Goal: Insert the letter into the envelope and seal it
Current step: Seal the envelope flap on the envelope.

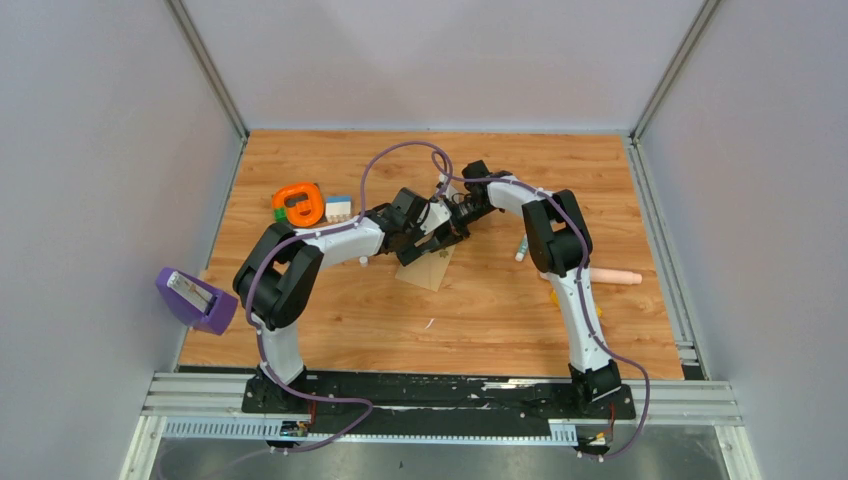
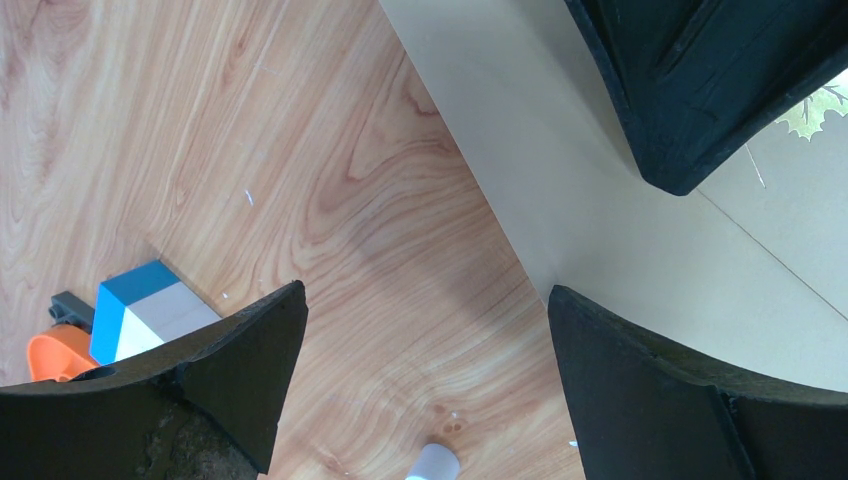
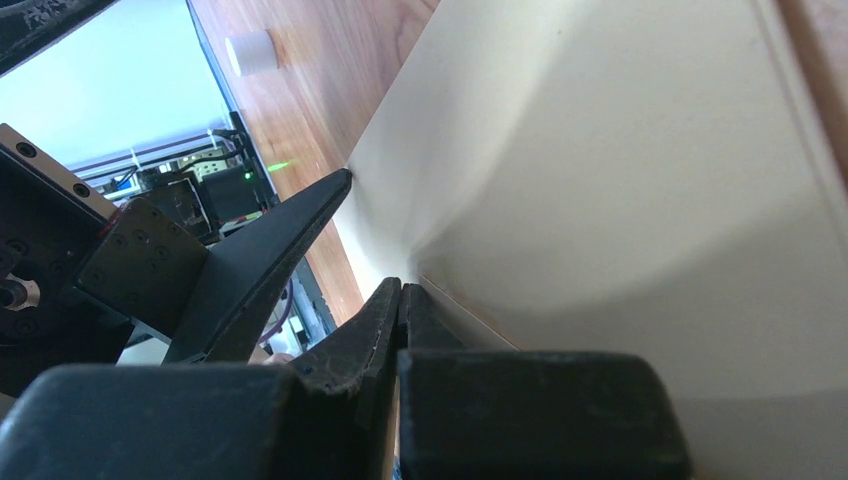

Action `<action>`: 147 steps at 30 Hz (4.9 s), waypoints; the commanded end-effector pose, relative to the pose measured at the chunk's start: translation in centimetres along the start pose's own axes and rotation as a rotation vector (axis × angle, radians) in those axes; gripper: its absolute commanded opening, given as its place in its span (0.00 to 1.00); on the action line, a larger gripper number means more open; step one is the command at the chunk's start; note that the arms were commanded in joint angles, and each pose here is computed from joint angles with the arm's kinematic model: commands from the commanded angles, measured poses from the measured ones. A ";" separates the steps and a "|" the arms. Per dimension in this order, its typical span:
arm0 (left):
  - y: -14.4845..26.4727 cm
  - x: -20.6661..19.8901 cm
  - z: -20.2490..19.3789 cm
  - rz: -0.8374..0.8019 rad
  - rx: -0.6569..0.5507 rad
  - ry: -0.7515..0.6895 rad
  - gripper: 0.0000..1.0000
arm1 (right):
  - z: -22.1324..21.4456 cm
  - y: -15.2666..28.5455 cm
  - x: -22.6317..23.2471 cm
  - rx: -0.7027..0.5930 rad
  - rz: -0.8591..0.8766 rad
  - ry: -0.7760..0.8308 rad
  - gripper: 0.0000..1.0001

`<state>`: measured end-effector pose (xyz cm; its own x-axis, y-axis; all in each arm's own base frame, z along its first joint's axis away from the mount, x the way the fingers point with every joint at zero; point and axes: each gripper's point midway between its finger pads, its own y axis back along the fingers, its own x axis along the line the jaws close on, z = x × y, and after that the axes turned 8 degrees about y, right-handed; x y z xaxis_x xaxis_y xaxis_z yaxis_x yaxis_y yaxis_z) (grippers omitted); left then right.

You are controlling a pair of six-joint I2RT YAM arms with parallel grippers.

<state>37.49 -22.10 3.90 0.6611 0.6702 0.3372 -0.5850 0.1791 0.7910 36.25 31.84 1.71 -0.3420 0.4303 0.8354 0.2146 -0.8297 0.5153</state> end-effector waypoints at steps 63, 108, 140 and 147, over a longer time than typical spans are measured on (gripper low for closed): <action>6.2 -0.6 4.4 -0.210 -0.243 0.155 1.00 | 1.8 3.1 5.1 -0.051 0.132 0.179 0.00; 6.1 0.8 4.4 -0.159 -0.237 0.158 1.00 | 1.3 4.8 4.8 -0.093 0.035 0.306 0.00; 3.4 -0.9 2.5 -0.198 -0.153 0.213 1.00 | -0.2 -0.4 -4.3 0.040 -0.218 0.123 0.00; 4.1 -2.8 2.8 -0.445 -0.175 0.338 1.00 | -0.3 -0.5 -4.0 0.043 -0.206 0.120 0.00</action>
<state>35.09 -23.95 6.66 0.6895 0.7242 -0.0132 -0.4642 0.4558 0.7595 36.21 31.47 1.85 -0.4359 0.4530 0.7777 0.2110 -0.7886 0.5776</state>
